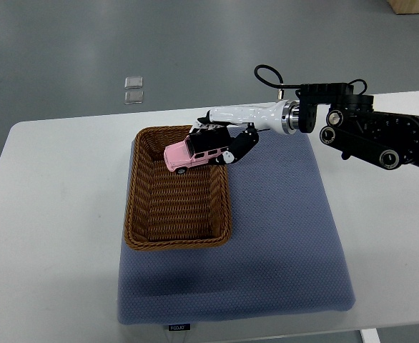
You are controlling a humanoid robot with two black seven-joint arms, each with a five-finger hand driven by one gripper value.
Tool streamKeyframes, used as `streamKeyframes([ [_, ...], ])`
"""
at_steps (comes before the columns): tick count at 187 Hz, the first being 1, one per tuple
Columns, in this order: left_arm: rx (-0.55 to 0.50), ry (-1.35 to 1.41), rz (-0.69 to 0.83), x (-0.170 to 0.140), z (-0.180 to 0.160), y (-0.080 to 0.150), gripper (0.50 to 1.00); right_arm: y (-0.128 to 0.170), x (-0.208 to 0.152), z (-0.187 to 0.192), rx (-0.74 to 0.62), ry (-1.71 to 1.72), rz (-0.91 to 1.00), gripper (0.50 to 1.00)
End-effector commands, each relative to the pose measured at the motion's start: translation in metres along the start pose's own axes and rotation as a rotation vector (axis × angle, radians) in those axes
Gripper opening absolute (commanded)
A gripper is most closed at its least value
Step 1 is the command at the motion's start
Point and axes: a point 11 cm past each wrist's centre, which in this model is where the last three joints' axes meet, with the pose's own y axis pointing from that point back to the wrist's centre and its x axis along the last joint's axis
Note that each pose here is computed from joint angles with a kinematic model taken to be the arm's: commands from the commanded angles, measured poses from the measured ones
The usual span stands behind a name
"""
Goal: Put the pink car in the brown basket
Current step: 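Lift the pink SUV and carry it over the wicker basket, then lower the SUV into the basket and open the right hand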
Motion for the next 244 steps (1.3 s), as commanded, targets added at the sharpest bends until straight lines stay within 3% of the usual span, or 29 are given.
streamKeyframes([
  [1, 0.0, -0.002, -0.002, -0.001, 0.0, 0.0, 1.0, -0.015, -0.009, -0.002, -0.004, 0.005, -0.015, 0.5],
  [37, 0.0, 0.0, -0.003, -0.001, 0.0, 0.0, 1.0, -0.04, -0.035, -0.011, 0.013, 0.001, -0.052, 0.5],
  [72, 0.0, -0.003, -0.004, -0.001, 0.0, 0.0, 1.0, -0.042, -0.047, -0.002, -0.001, -0.021, -0.041, 0.5],
  [135, 0.001, -0.002, -0.004, -0.001, 0.0, 0.0, 1.0, -0.054, -0.069, 0.006, -0.02, -0.046, -0.032, 0.574],
  [153, 0.002, -0.002, -0.001, 0.0, 0.0, 0.0, 1.0, -0.056, -0.069, 0.005, -0.018, -0.049, -0.031, 0.664],
  [170, 0.002, -0.001, 0.001, 0.0, 0.0, 0.0, 1.0, -0.056, -0.071, 0.007, -0.021, -0.055, -0.03, 0.846],
  [177, 0.002, -0.001, 0.001, 0.0, 0.0, 0.0, 1.0, -0.056, -0.071, 0.007, -0.021, -0.056, -0.03, 0.881],
  [213, 0.001, 0.001, 0.003, 0.001, 0.0, 0.0, 1.0, -0.05, -0.056, 0.009, -0.025, -0.068, 0.002, 0.913],
  [227, 0.002, -0.001, 0.003, 0.001, 0.0, 0.0, 1.0, -0.039, -0.025, 0.01, -0.018, -0.082, 0.075, 0.911],
  [244, 0.002, -0.001, 0.003, 0.001, 0.0, 0.0, 1.0, -0.004, 0.018, 0.028, -0.018, -0.186, 0.225, 0.911],
])
